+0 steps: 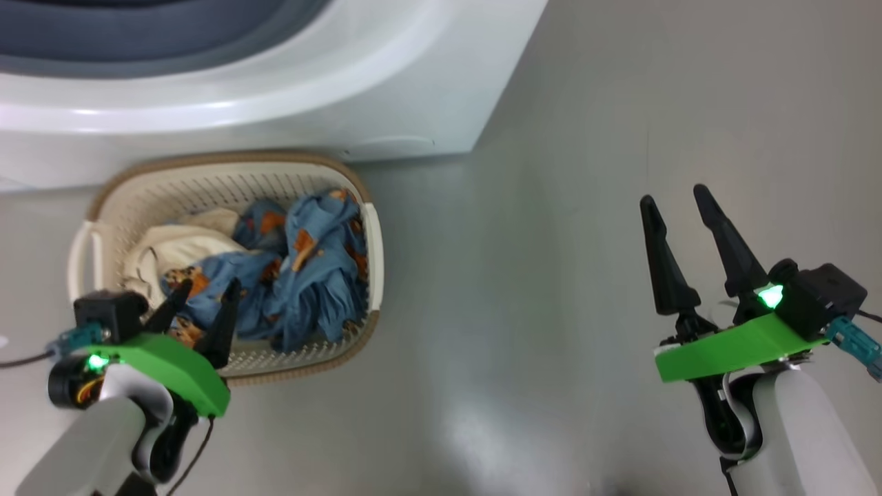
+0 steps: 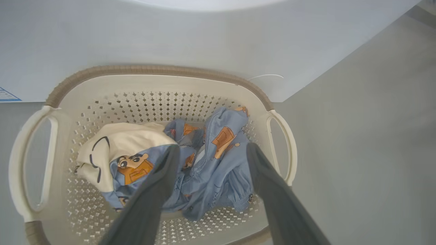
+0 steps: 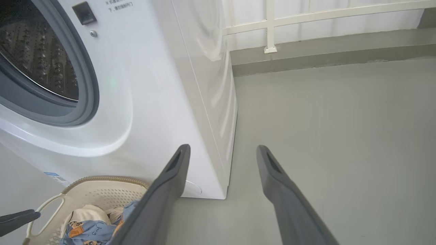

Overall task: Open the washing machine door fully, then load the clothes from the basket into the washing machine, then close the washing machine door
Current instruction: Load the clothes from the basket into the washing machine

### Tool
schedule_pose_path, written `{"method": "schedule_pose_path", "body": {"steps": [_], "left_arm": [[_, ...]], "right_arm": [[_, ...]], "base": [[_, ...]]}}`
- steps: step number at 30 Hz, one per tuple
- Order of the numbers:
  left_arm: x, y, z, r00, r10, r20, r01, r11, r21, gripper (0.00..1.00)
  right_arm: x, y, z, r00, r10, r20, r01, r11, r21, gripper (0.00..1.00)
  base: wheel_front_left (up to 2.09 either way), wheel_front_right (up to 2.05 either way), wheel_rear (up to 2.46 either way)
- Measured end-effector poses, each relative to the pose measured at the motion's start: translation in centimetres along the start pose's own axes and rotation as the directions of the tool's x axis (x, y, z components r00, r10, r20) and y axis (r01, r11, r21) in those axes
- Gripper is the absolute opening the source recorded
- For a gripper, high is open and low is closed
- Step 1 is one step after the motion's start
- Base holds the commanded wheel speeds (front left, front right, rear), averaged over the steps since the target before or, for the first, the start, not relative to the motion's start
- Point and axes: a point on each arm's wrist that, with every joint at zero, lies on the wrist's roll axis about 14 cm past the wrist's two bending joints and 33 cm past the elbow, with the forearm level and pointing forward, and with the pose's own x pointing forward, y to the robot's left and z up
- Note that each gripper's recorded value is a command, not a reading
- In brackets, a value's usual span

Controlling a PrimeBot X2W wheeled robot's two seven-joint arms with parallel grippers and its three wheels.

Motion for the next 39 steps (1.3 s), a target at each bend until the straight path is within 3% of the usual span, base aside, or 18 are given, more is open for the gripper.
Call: {"method": "schedule_pose_path", "body": {"steps": [14, 39], "left_arm": [[4.8, -0.2, -5.3, 0.978, -0.095, -0.183, 0.094, 0.996, -0.013, 1.00], [9.4, -1.4, -9.7, 0.925, -0.208, -0.318, 0.214, 0.977, -0.018, 1.00]], "right_arm": [[2.3, -0.9, -3.6, 0.998, -0.022, -0.054, 0.021, 1.000, -0.002, 1.00], [2.2, -2.1, -6.9, 0.991, -0.039, -0.128, 0.035, 0.999, -0.036, 1.00]], "base": [[0.00, 0.00, 0.00], [0.00, 0.00, 0.00]]}}
